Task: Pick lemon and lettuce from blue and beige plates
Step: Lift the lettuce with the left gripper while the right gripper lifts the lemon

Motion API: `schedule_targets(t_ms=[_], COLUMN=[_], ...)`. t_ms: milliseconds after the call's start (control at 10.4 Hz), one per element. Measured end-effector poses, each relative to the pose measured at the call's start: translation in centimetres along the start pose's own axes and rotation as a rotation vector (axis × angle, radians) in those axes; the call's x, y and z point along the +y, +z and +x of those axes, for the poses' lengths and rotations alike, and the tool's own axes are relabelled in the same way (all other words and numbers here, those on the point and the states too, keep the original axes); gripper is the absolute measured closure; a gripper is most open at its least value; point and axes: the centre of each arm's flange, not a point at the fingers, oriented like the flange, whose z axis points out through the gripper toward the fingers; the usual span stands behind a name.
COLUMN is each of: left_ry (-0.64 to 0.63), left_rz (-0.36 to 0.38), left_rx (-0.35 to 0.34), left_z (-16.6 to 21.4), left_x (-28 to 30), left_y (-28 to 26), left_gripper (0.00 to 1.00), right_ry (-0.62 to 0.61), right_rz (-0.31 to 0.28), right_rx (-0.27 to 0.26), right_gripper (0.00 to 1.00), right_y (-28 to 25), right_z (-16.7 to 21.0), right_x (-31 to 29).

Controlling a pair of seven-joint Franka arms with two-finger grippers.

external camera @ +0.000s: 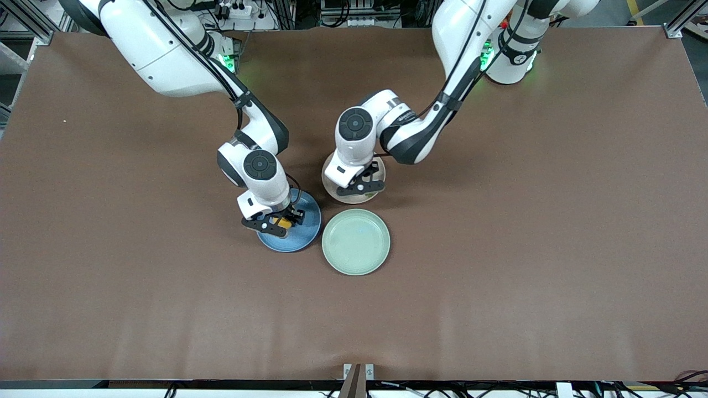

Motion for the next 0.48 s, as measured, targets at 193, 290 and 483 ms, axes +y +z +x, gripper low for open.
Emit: schedule_targets(t_ms=[193,290,483], left_ry=[-0.059,-0.082,-0.099], left_rz=[-0.009,-0.005,0.006], left_rx=[0.044,0.068,0.081], left_z=[4.5,6.8,10.7], left_x=[-2.9,-4.6,-8.1], left_y=[-2.3,-3.2,-4.2], left_gripper=[0.96,0.96,0.96], right_ry=[0.002,0.002,0.005], right_rz=[0.000,0.000,-0.004], right_rx=[0.000,0.000,0.004], right_gripper=[0.38,0.38,0.38], right_y=[0.0,0.0,-0.5], right_z=[0.0,0.0,0.4], right_x=[0.0,0.0,-0.1])
